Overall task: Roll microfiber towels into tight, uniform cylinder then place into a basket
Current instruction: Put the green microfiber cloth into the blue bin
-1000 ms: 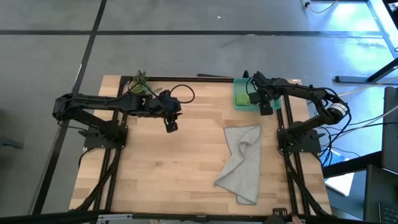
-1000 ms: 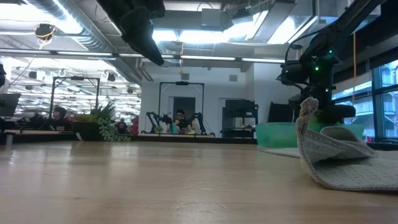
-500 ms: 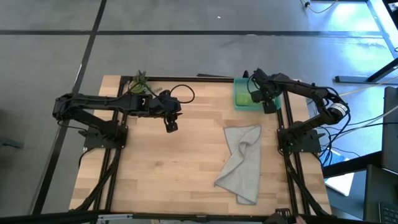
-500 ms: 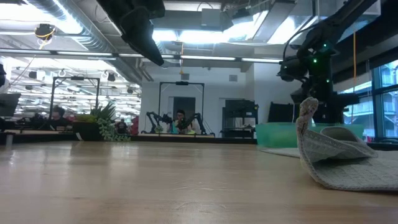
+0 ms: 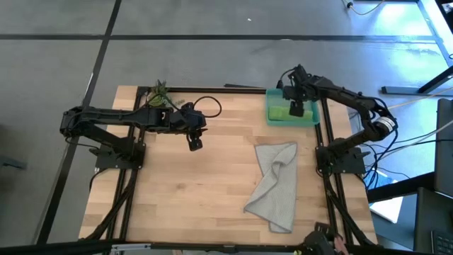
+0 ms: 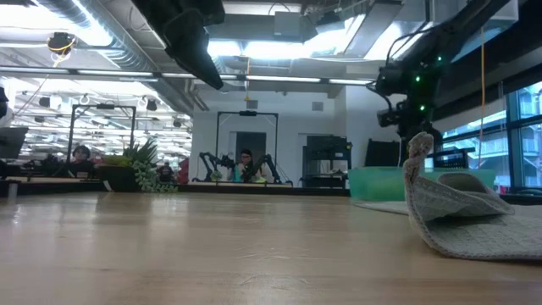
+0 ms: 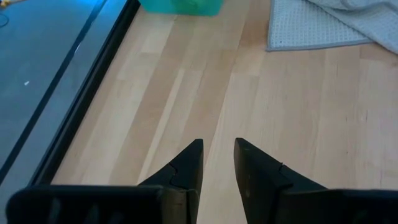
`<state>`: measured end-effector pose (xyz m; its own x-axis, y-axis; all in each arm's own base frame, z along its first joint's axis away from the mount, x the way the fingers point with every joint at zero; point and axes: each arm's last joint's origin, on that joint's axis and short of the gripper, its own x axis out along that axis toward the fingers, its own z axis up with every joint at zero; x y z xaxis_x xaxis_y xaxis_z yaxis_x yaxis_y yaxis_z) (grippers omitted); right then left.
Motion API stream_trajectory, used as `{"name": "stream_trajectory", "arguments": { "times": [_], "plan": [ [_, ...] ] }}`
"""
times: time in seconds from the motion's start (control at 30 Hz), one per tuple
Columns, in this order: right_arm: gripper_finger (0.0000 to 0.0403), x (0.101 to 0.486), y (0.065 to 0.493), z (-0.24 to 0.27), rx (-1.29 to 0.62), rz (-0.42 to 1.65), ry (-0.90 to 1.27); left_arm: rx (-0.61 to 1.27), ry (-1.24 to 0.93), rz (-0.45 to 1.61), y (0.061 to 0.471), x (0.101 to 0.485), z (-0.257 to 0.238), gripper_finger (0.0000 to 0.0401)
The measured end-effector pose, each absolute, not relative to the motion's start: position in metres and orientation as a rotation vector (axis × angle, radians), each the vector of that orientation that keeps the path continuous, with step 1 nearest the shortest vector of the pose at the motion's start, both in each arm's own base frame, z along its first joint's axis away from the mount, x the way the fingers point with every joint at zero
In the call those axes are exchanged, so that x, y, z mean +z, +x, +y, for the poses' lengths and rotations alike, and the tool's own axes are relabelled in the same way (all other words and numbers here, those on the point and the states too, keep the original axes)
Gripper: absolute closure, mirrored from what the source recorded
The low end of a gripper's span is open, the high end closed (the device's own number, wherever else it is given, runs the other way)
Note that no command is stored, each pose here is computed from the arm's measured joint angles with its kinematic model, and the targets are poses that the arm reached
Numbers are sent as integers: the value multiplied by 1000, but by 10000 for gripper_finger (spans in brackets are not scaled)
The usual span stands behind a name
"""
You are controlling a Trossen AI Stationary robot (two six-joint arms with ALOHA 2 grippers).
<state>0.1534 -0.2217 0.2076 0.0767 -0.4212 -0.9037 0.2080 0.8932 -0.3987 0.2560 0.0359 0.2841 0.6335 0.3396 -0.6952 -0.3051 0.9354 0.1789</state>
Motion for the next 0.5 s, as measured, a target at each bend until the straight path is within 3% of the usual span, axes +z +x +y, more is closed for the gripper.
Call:
{"name": "stream_trajectory", "arguments": {
  "times": [0.5],
  "plan": [
    [185,157,163,-235,-484,1513,-45,371,42,794,257,285,36,315]
  ]
}}
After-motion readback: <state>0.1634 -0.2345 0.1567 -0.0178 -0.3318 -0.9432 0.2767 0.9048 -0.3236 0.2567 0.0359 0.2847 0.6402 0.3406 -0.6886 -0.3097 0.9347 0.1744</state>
